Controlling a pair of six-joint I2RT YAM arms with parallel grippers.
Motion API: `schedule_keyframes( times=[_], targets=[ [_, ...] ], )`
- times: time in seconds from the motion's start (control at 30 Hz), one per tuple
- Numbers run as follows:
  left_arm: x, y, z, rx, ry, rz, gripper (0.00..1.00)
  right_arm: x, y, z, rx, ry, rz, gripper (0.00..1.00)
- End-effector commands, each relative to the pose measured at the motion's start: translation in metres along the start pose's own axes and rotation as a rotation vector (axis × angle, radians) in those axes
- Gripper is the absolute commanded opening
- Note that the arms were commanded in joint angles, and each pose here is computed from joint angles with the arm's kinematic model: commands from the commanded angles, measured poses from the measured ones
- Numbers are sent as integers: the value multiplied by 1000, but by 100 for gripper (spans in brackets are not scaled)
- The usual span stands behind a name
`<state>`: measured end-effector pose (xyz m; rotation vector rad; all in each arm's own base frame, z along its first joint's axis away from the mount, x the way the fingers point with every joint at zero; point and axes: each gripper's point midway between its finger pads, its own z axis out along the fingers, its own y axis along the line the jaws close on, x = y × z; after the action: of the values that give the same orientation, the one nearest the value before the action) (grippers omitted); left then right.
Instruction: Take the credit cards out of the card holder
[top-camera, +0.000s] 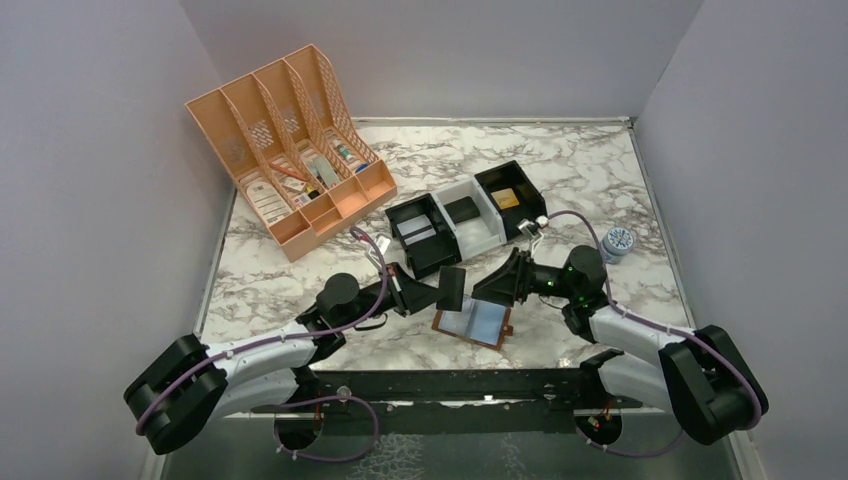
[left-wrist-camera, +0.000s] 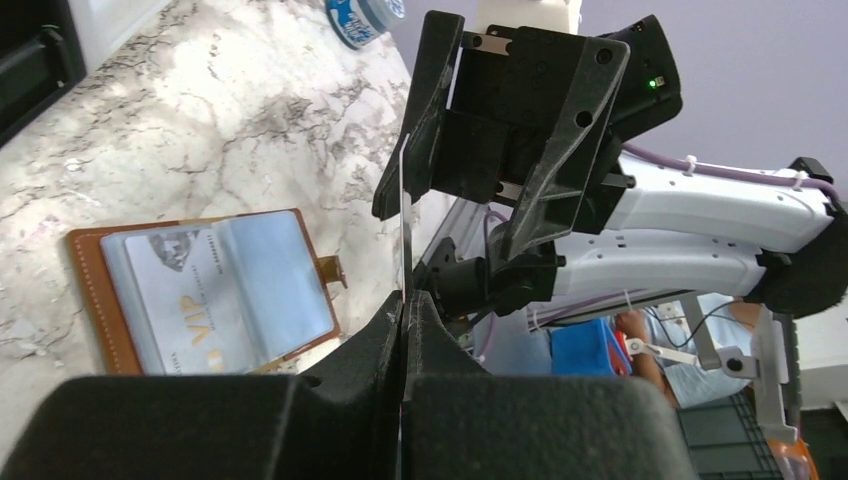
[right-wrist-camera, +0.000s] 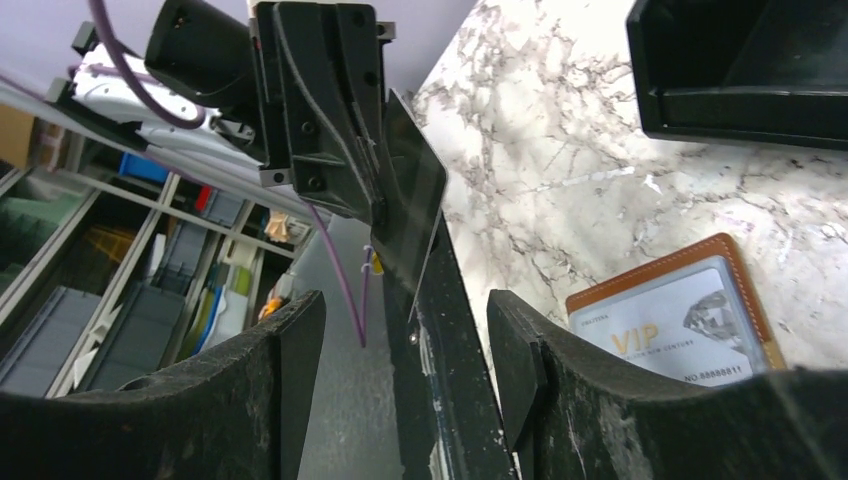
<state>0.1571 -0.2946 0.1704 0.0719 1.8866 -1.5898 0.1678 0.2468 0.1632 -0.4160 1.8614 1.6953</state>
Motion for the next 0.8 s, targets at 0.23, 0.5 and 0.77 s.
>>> schedule_keyframes(
  times=[0.23, 0.5, 0.77],
  targets=[
    [-13, -45, 6, 191, -17, -7, 0, -15, 26, 14, -120, -6, -11, 51],
    [-13, -49, 5, 215, -20, -39, 0, -18, 38, 21, -173, 0, 18, 33],
    [-13, -51, 4, 224, -23, -40, 0, -24, 48, 25, -206, 1, 37, 20]
  ],
)
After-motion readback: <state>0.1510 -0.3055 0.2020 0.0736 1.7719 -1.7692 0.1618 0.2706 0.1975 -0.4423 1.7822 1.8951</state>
